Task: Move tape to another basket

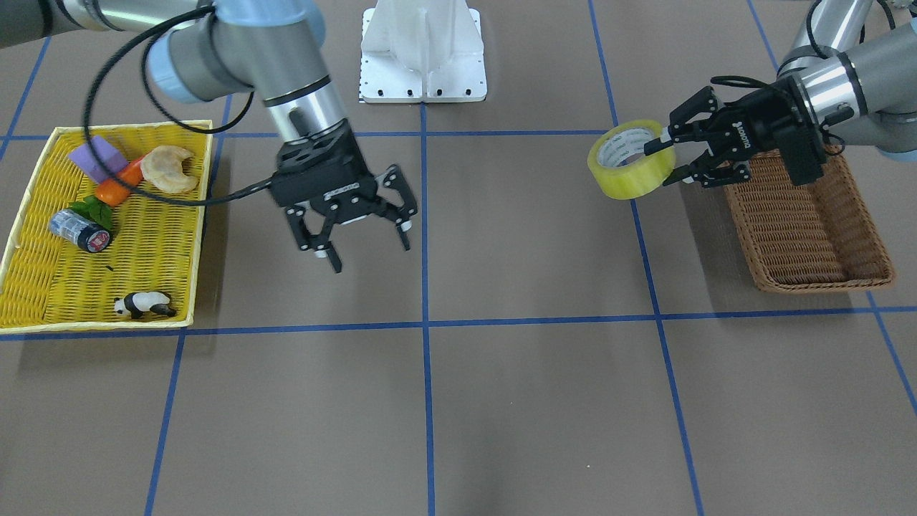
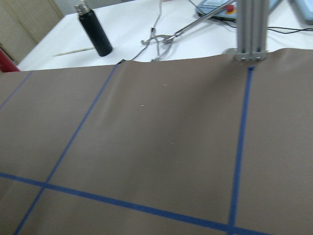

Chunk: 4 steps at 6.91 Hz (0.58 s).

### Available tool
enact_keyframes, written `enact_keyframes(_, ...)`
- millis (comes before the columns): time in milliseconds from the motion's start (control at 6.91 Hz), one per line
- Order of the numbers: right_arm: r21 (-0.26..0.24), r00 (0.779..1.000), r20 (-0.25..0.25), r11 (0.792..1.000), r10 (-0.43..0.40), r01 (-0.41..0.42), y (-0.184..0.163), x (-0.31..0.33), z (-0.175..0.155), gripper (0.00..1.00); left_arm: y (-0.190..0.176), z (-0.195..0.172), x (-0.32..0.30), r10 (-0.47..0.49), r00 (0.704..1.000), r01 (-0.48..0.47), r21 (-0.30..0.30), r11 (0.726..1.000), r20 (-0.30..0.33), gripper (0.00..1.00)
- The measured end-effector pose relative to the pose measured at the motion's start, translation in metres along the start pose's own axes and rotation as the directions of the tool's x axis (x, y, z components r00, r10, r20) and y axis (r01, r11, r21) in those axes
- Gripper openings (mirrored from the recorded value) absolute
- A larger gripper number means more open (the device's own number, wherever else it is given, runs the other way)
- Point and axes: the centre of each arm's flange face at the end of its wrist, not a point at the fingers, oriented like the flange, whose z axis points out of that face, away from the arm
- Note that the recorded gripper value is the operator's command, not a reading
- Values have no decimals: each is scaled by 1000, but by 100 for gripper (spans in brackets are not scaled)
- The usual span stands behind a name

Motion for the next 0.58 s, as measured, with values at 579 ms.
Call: enact_keyframes(579,-194,988,-113,978,-105,82,-73,200,-37,100,68,-96,-74,-153,981,141,102,985,121,0)
